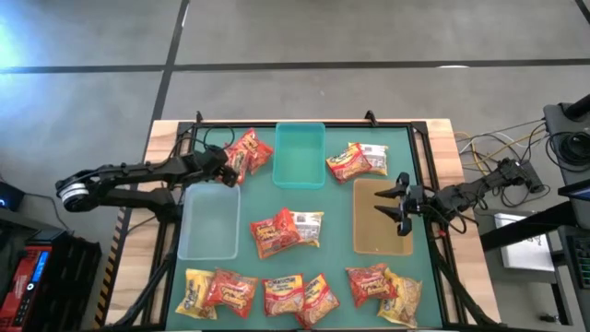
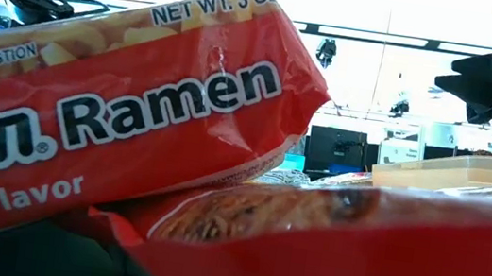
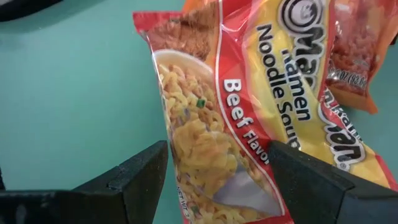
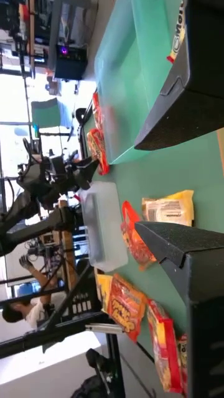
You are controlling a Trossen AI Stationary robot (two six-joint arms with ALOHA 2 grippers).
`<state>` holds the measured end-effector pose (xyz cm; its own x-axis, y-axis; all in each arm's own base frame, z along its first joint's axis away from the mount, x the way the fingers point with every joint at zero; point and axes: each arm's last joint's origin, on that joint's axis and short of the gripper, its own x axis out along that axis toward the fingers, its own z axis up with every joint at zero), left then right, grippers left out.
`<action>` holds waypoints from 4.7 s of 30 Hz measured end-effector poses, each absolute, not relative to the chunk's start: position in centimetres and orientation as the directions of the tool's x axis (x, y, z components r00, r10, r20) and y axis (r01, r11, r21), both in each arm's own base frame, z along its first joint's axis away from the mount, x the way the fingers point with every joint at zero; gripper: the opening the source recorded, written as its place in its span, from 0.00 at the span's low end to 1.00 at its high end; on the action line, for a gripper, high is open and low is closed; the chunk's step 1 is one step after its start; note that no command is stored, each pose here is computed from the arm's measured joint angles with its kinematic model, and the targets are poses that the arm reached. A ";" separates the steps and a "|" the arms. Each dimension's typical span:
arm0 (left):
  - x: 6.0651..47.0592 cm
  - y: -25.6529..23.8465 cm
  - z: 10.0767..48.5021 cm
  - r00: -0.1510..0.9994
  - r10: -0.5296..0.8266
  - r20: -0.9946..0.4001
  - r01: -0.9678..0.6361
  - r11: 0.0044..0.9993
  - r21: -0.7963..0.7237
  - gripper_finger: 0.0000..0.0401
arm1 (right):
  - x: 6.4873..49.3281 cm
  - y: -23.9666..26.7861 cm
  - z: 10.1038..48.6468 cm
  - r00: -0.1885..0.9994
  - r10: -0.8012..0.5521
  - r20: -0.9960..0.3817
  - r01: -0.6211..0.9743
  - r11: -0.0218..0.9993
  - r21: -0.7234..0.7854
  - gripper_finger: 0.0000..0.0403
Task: Sort Maruchan noodles
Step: Put the red noodle pack into the white transparent bin
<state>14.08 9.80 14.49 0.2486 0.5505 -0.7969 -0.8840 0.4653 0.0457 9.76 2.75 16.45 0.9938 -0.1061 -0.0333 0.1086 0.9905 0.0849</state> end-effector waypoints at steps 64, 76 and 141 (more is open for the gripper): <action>14.2 10.0 14.6 0.243 0.590 -0.770 -0.877 0.473 0.086 0.66 | 8.6 2.2 21.5 0.885 -0.180 0.430 -0.028 0.901 0.434 0.46; 14.5 10.2 14.2 0.221 0.578 -0.785 -0.908 0.416 0.050 0.66 | 8.9 1.5 20.6 0.827 -0.490 0.274 0.291 0.791 0.538 0.46; 20.5 11.9 16.9 0.455 0.361 -0.814 -0.742 0.659 -0.122 0.66 | 30.1 0.8 25.2 0.825 -0.464 -0.322 0.535 0.825 0.183 0.46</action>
<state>20.51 11.89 16.87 0.4546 0.3613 -0.8141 -0.7423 0.6589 -0.1221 30.14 0.78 25.17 0.8252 -0.4641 -0.3220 0.5352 0.8247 0.1830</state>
